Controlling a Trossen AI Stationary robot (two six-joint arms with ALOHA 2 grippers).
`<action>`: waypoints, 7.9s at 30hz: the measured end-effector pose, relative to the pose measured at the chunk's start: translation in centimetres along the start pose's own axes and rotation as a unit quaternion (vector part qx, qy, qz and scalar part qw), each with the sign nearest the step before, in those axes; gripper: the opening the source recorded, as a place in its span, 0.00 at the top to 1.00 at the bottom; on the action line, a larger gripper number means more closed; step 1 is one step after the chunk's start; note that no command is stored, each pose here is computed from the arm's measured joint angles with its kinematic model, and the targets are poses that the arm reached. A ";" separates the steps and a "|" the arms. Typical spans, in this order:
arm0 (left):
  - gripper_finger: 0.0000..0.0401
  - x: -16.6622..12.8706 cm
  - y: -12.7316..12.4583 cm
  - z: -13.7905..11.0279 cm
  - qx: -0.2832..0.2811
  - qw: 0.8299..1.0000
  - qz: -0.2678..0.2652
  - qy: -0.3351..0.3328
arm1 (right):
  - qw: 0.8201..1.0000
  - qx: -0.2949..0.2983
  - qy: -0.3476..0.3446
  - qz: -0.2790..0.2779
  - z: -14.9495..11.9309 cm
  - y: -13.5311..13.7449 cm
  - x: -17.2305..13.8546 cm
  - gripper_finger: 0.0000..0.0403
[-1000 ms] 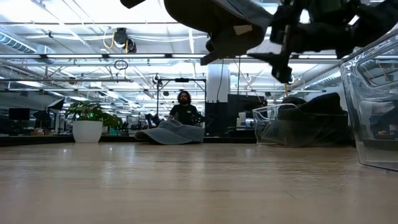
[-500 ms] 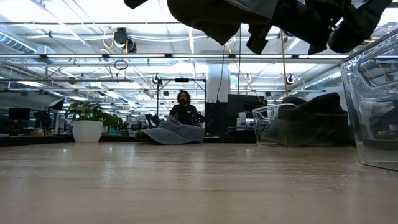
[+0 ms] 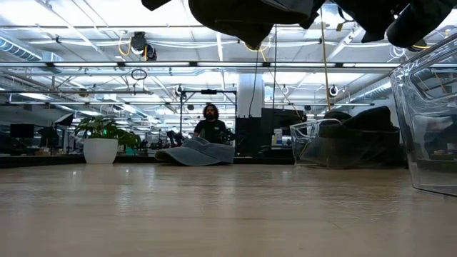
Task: Pick & Place hat
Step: Put the bottom gray cap into the bottom transparent bin
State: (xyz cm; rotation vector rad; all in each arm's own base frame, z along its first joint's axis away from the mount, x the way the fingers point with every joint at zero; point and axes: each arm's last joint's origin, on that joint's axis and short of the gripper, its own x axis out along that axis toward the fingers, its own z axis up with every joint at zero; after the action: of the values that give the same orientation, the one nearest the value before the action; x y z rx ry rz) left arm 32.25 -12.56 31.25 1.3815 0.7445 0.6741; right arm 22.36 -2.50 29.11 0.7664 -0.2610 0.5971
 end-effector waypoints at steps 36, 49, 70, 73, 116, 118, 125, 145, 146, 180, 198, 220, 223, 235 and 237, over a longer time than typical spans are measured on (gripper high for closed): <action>0.98 0.2 -0.6 -0.2 -0.022 0.999 -0.021 -0.018 | 0.973 0.020 0.122 -0.193 2.2 -0.9 2.5 0.56; 0.98 0.2 -1.0 0.0 -0.075 0.994 -0.053 -0.058 | 0.976 -0.046 0.126 -0.172 2.6 -0.5 2.4 0.99; 0.84 0.5 -1.6 0.3 -0.292 0.935 -0.160 -0.119 | 0.960 -0.126 0.112 -0.225 3.6 3.6 0.0 1.00; 0.83 1.4 -1.7 -0.2 -0.340 0.926 -0.145 -0.077 | 0.962 -0.134 0.103 -0.212 3.9 4.6 -0.4 1.00; 0.83 4.3 0.9 -18.7 -0.655 0.612 -0.264 -0.356 | 0.893 -0.322 0.189 -0.251 3.4 15.3 -8.6 1.00; 0.83 3.8 0.8 -19.4 -0.660 0.608 -0.254 -0.361 | 0.885 -0.323 0.188 -0.278 3.4 15.1 -8.8 1.00; 0.83 3.2 1.0 -20.1 -0.656 0.619 -0.230 -0.367 | 0.885 -0.326 0.176 -0.282 3.5 15.2 -8.8 1.00; 0.83 3.3 0.8 -20.0 -0.654 0.621 -0.232 -0.364 | 0.877 -0.308 0.249 -0.271 8.9 18.7 -4.1 1.00; 0.83 3.3 0.8 -20.0 -0.654 0.621 -0.232 -0.364 | 0.867 -0.292 0.274 -0.297 8.7 18.3 -4.1 1.00; 0.83 3.3 0.8 -20.0 -0.654 0.621 -0.233 -0.364 | 0.898 -0.043 0.373 -0.228 -9.5 20.6 1.2 1.00; 0.83 3.3 0.9 -20.0 -0.654 0.621 -0.233 -0.364 | 0.879 0.003 0.270 -0.393 -14.1 23.0 3.8 1.00; 0.83 3.3 0.9 -20.0 -0.654 0.621 -0.233 -0.364 | 0.696 -0.028 0.352 -0.626 -21.6 20.1 1.1 1.00; 0.83 3.3 0.9 -20.0 -0.654 0.621 -0.233 -0.364 | 0.693 -0.032 0.352 -0.629 -22.4 19.9 1.2 1.00; 0.83 3.3 0.8 -20.0 -0.654 0.621 -0.233 -0.364 | 0.696 -0.014 0.342 -0.631 -24.7 19.4 1.6 0.99; 0.83 3.3 0.9 -20.0 -0.654 0.621 -0.233 -0.364 | 0.685 -0.008 0.355 -0.636 -24.9 19.3 1.5 0.96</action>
State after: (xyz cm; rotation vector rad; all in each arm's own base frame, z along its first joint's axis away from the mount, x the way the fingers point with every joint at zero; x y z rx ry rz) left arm 18.34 2.22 31.07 -0.0386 -0.1755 0.0506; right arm 12.31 26.88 23.38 0.4731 0.9690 -0.4922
